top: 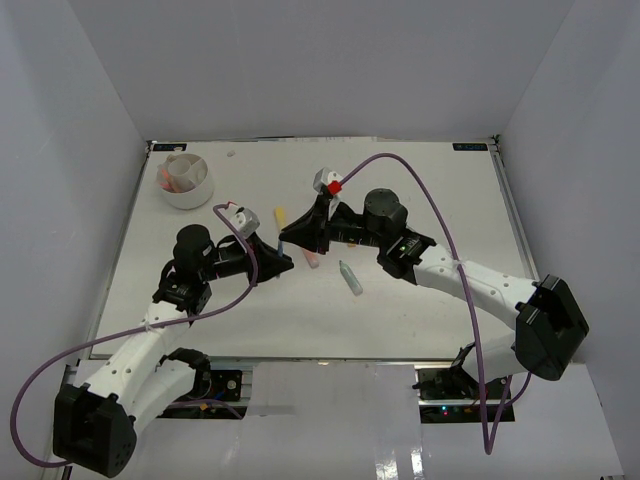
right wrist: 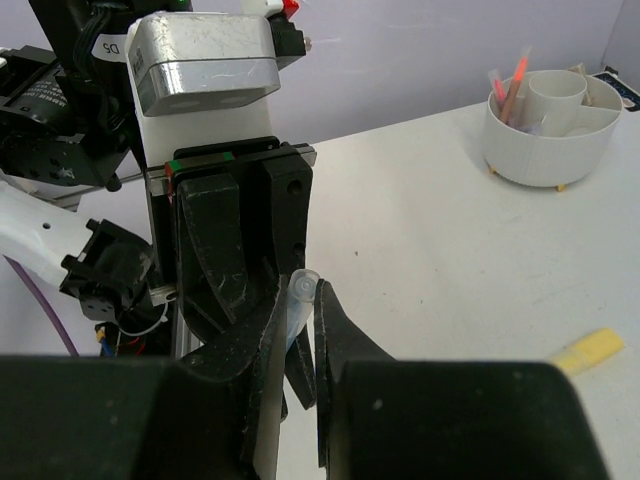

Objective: Sort the stationery into containers
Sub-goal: Close the pen cap on the pen.

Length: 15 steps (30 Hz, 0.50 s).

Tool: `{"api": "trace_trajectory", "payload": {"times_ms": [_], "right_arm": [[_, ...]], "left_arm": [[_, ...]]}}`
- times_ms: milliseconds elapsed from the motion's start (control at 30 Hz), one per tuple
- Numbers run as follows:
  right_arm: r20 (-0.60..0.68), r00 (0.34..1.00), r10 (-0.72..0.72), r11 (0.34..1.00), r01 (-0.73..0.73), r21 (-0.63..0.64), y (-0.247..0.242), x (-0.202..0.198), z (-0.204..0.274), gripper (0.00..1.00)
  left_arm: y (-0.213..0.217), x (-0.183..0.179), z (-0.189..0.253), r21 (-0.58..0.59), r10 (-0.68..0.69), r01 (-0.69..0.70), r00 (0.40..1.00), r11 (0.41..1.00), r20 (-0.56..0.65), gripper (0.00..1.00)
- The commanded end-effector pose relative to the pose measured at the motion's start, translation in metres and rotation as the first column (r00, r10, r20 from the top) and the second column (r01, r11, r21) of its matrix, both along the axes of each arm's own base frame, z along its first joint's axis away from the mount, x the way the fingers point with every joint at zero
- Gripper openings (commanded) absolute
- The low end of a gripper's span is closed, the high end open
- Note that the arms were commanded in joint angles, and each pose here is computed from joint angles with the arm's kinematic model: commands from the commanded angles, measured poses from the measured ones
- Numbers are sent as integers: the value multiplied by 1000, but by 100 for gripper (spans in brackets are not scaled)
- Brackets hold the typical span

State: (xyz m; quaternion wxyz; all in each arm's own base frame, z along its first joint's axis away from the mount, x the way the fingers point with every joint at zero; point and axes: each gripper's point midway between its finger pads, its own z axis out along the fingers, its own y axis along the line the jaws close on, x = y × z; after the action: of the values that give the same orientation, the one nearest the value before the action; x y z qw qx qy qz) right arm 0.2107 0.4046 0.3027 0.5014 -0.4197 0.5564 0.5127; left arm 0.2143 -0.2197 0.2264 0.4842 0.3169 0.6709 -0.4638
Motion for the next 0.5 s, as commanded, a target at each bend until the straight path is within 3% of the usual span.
{"api": "trace_trajectory", "payload": {"times_ms": [0,133,267,467], "right_arm": [[-93,993,78,989,-89,-122,-8,-23,-40,10],[-91,992,90,989,-100,-113,-6,-25,-34,15],[-86,992,91,990,-99,-100,-6,-25,-29,36],[-42,999,31,997,-34,-74,-10,-14,-8,57]], "left_arm": [[7,10,19,-36,73,-72,996,997,40,0],[8,8,11,-22,70,-70,998,997,9,0],[8,8,10,-22,73,-73,997,997,6,0],[8,9,8,-19,78,-78,997,997,-1,0]]}}
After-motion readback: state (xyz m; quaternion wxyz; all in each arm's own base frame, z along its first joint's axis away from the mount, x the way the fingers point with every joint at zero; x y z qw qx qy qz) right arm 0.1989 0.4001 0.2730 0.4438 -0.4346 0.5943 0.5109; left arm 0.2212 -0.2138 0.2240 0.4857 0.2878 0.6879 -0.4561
